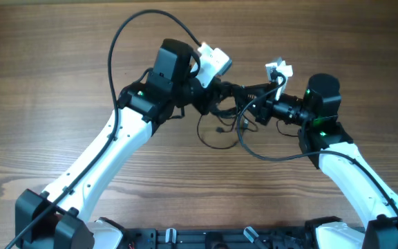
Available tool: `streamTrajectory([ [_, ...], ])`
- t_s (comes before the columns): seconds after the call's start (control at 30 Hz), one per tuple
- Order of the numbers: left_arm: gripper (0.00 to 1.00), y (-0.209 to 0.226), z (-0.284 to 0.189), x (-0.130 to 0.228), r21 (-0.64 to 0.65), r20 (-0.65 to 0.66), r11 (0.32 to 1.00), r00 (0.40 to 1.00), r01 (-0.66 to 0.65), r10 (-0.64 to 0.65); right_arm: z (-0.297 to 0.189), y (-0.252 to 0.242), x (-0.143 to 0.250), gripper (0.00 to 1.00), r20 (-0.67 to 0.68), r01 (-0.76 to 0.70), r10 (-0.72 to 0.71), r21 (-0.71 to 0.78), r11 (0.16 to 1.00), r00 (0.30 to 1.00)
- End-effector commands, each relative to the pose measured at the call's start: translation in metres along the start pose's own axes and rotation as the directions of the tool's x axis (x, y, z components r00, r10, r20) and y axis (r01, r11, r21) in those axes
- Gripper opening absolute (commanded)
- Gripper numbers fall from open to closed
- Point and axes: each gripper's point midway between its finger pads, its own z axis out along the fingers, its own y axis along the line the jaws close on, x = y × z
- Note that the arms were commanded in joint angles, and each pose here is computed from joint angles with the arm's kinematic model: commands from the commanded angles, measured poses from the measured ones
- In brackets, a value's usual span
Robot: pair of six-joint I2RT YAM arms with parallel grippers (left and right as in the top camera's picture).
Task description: Untangle cables
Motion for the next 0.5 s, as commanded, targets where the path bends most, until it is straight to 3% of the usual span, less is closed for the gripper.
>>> streamTrajectory([
  [0.0, 1.0, 0.012, -0.031, -0.034, -0.062, 0.139, 0.989, 0.983, 0.131, -0.121, -0.004, -0.04, -0.017, 0.04, 0.141, -0.221, 0.195, 0.208, 0.953, 0.971],
  [0.07, 1.0, 0.026, -0.045, -0.041, -0.09, 0.192, 0.957, 0.948, 0.276, -0.255, -0.009, -0.053, -0.024, 0.04, 0.229, -0.359, 0.305, 0.248, 0.9, 0.924],
  [0.2, 1.0, 0.039, -0.045, -0.026, -0.071, 0.178, 0.814, 0.81, 0.577, -0.559, -0.01, -0.05, -0.034, 0.04, 0.288, -0.474, 0.413, 0.19, 0.86, 0.864],
  [0.23, 1.0, 0.042, -0.042, -0.015, -0.087, 0.156, 0.756, 0.758, 0.649, -0.633, -0.01, -0.049, -0.035, 0.04, 0.295, -0.493, 0.432, 0.178, 0.851, 0.852],
  [0.27, 1.0, 0.047, -0.037, 0.0, -0.122, 0.142, 0.644, 0.655, 0.755, -0.742, -0.01, -0.048, -0.037, 0.04, 0.304, -0.51, 0.449, 0.164, 0.844, 0.84],
  [0.37, 1.0, 0.047, -0.019, 0.02, -0.125, 0.094, 0.438, 0.45, 0.89, -0.888, -0.01, -0.047, -0.038, 0.04, 0.308, -0.518, 0.457, 0.157, 0.841, 0.834],
  [0.47, 1.0, 0.04, 0.004, 0.031, -0.132, 0.028, 0.418, 0.425, 0.899, -0.905, -0.008, -0.043, -0.037, 0.04, 0.287, -0.515, 0.463, 0.142, 0.845, 0.839],
])
